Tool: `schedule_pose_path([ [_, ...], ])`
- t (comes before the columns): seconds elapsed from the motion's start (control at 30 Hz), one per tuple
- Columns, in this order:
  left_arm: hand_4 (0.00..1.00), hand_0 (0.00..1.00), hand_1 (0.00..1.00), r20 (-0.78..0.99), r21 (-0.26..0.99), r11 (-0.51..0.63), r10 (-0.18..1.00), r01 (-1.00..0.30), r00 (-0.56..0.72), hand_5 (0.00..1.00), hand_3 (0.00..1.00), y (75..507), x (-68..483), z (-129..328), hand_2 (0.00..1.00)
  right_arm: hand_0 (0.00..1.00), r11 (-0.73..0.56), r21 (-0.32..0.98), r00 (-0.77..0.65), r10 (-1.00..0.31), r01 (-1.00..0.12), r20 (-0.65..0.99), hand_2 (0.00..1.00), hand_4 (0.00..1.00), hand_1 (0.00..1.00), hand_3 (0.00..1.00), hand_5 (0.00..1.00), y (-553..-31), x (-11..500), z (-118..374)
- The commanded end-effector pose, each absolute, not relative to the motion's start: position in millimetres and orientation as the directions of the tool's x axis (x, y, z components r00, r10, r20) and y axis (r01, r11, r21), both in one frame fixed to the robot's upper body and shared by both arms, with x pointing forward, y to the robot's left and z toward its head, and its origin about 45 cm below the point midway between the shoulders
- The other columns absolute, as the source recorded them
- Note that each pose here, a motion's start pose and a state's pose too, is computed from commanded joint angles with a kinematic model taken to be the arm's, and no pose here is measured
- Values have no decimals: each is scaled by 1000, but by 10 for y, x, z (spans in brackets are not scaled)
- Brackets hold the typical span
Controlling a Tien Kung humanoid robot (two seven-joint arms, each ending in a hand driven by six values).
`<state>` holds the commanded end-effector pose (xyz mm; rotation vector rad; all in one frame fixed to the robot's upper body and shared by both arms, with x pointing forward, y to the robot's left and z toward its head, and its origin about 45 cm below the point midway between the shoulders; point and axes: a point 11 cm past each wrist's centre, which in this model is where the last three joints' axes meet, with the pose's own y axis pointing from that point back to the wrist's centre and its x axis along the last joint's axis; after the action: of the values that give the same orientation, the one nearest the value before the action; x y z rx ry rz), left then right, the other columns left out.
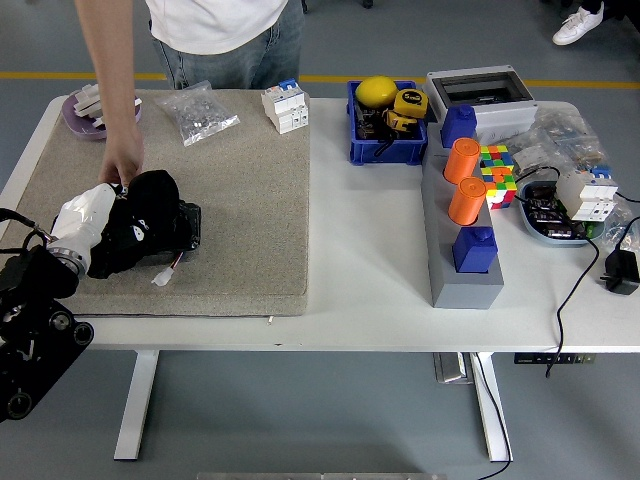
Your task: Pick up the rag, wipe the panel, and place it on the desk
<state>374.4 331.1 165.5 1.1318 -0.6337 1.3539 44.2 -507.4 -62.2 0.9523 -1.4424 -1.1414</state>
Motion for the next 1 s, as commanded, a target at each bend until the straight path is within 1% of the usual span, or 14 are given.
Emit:
schedule_pose_path([
  [0.23,351,212,151,887,265,-93,413,-960,205,2,533,3060,3765,1686,528,740,236,972,-165,-958,12,235,729,998,652,750,586,-5072,435,-623],
  [0.53,352,211,151,881,276,-63,415,-959,226,2,533,2904,3756,1658,528,738,235,972,-159,-959,14,234,729,998,650,750,586,-5071,438,-622],
  [0.77,364,210,151,882,272,-86,420,-958,213,2,534,2977,3755,1664,529,739,234,972,-157,-960,18,234,729,998,646,751,587,-5068,422,-626],
  [1.0,361,210,152,884,268,-144,430,-953,184,2,533,3198,3753,1658,527,737,233,972,-153,-960,21,233,729,998,649,751,586,-5064,417,-628],
])
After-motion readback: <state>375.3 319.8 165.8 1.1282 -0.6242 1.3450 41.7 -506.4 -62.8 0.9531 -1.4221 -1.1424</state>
